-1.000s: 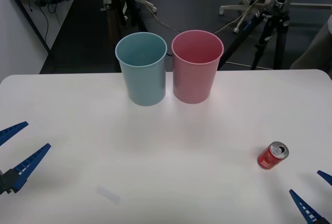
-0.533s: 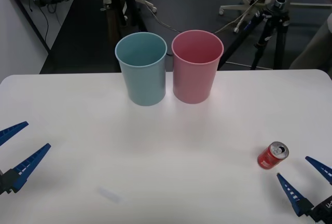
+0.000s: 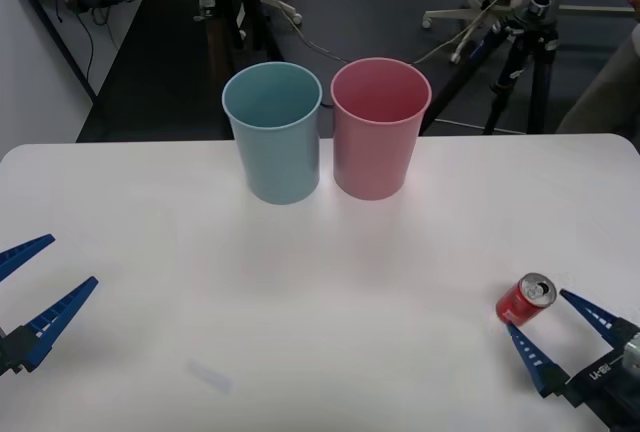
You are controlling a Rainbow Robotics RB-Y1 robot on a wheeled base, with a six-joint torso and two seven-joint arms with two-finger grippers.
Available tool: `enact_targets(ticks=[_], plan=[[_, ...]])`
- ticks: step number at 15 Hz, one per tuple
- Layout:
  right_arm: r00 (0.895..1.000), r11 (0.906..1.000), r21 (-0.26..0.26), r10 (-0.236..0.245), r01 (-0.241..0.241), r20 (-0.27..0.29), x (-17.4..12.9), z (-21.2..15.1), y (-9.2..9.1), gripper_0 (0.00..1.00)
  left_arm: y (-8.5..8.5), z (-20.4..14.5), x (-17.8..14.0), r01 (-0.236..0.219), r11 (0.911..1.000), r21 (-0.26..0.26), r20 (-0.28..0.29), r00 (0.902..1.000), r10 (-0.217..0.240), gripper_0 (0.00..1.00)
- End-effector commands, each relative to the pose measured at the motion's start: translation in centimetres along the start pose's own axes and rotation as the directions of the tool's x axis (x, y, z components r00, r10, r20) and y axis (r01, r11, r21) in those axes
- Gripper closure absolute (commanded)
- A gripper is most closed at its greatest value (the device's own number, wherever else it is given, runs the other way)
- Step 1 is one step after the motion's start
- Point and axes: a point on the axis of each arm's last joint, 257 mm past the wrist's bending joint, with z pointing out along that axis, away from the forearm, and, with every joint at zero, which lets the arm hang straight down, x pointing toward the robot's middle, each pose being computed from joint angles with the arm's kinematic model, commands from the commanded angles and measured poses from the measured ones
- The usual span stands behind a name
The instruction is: Grasp the object on the table and drop it into the matching bin: aluminum can to the light blue bin, PET bottle to the pink bin.
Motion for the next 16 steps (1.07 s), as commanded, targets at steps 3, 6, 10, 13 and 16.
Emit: enact_targets(ticks=[3,6,10,13,16], plan=[[1.0,0.9998,0.016,-0.014,0.014,-0.001,-0.1,2.4,-0.2,0.0,0.0,0.0,0.0,0.0,1.0,0.0,0.0,1.0,0.0,0.0],[1.0,0.9994,0.028,-0.017,0.017,-0.009,0.0,3.5,-0.5,0.0,0.0,0.0,0.0,0.0,1.0,0.0,0.0,1.0,0.0,0.0],[1.0,0.9993,0.032,-0.017,0.017,-0.013,0.0,4.6,-0.4,0.0,0.0,0.0,0.0,0.0,1.0,0.0,0.0,1.0,0.0,0.0],[1.0,0.9994,0.03,-0.016,0.016,-0.014,-0.1,4.9,-0.3,0.0,0.0,0.0,0.0,0.0,1.0,0.0,0.0,1.0,0.0,0.0],[1.0,0.9995,0.028,-0.015,0.016,-0.013,0.0,4.9,-0.1,0.0,0.0,0.0,0.0,0.0,1.0,0.0,0.0,1.0,0.0,0.0]])
